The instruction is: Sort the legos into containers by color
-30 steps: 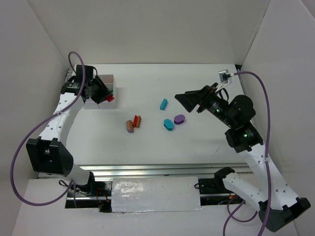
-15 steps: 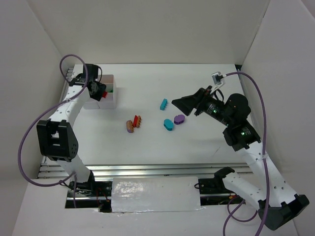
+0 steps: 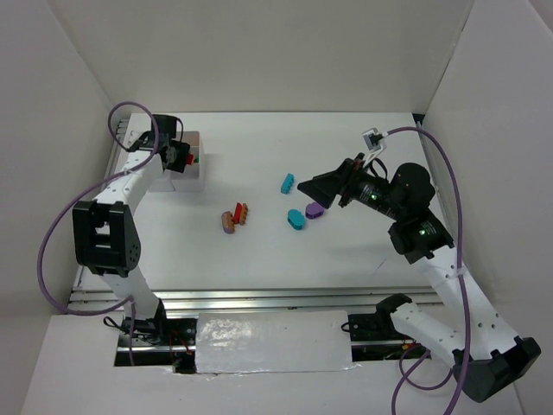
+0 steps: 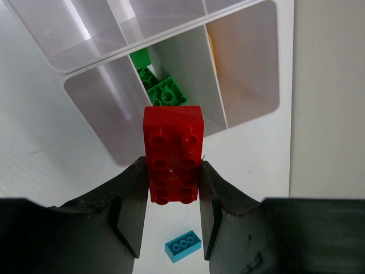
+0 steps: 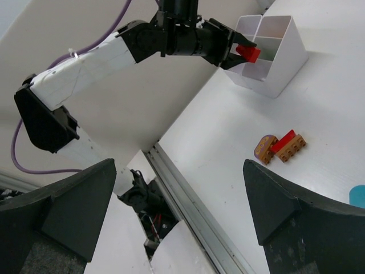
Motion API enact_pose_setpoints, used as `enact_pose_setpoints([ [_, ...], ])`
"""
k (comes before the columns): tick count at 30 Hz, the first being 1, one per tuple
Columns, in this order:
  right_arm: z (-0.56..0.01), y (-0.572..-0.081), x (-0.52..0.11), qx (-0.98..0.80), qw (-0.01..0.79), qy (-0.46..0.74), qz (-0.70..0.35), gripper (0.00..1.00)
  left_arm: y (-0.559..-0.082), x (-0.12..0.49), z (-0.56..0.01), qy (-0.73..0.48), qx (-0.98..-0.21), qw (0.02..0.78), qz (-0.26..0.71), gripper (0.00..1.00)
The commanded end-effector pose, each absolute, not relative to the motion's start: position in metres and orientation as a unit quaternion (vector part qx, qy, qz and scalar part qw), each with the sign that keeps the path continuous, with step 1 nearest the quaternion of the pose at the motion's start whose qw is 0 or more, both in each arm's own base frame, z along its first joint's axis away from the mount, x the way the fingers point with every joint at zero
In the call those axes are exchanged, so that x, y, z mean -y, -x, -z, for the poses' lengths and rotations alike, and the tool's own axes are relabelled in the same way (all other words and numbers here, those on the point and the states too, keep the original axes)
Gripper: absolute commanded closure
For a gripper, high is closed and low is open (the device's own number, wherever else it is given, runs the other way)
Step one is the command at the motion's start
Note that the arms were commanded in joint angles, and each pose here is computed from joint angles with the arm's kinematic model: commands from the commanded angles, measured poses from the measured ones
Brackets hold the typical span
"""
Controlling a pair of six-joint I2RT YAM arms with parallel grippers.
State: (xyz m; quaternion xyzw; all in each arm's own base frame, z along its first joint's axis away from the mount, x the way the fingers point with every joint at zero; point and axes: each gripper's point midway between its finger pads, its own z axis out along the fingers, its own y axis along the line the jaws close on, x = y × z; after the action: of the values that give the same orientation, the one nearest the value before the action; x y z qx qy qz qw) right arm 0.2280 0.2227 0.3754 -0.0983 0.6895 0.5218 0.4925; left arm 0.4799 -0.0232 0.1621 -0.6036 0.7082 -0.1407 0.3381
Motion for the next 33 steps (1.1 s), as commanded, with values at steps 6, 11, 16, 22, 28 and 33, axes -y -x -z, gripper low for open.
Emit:
enact_pose_setpoints([
  [6, -0.375, -0.227, -0.226, -0.686, 0.491, 0.119, -0.523, 0.0, -0.482, 0.02, -0.144, 0.624, -0.694, 0.331, 0.142, 0.72],
  [11, -0.372, -0.225, -0.227, -0.688, 0.485, 0.123, -0.526, 0.0, -0.483, 0.018, -0.139, 0.622, -0.695, 0.333, 0.139, 0.58],
  [16, -0.371, -0.224, -0.228, -0.688, 0.481, 0.124, -0.53, 0.0, -0.483, 0.012, -0.133, 0.625, -0.695, 0.329, 0.135, 0.53],
  [22, -0.371, -0.225, -0.229, -0.688, 0.48, 0.125, -0.529, 0.0, -0.483, 0.011, -0.138, 0.623, -0.695, 0.329, 0.14, 0.38],
  [28, -0.37, -0.226, -0.23, -0.688, 0.478, 0.125, -0.532, 0.0, -0.488, 0.011, -0.145, 0.615, -0.698, 0.335, 0.149, 0.29],
  [33, -0.352, -0.247, -0.229, -0.722, 0.462, 0.083, -0.509, 0.0, -0.494, 0.015, -0.207, 0.557, -0.704, 0.401, 0.183, 0.28],
])
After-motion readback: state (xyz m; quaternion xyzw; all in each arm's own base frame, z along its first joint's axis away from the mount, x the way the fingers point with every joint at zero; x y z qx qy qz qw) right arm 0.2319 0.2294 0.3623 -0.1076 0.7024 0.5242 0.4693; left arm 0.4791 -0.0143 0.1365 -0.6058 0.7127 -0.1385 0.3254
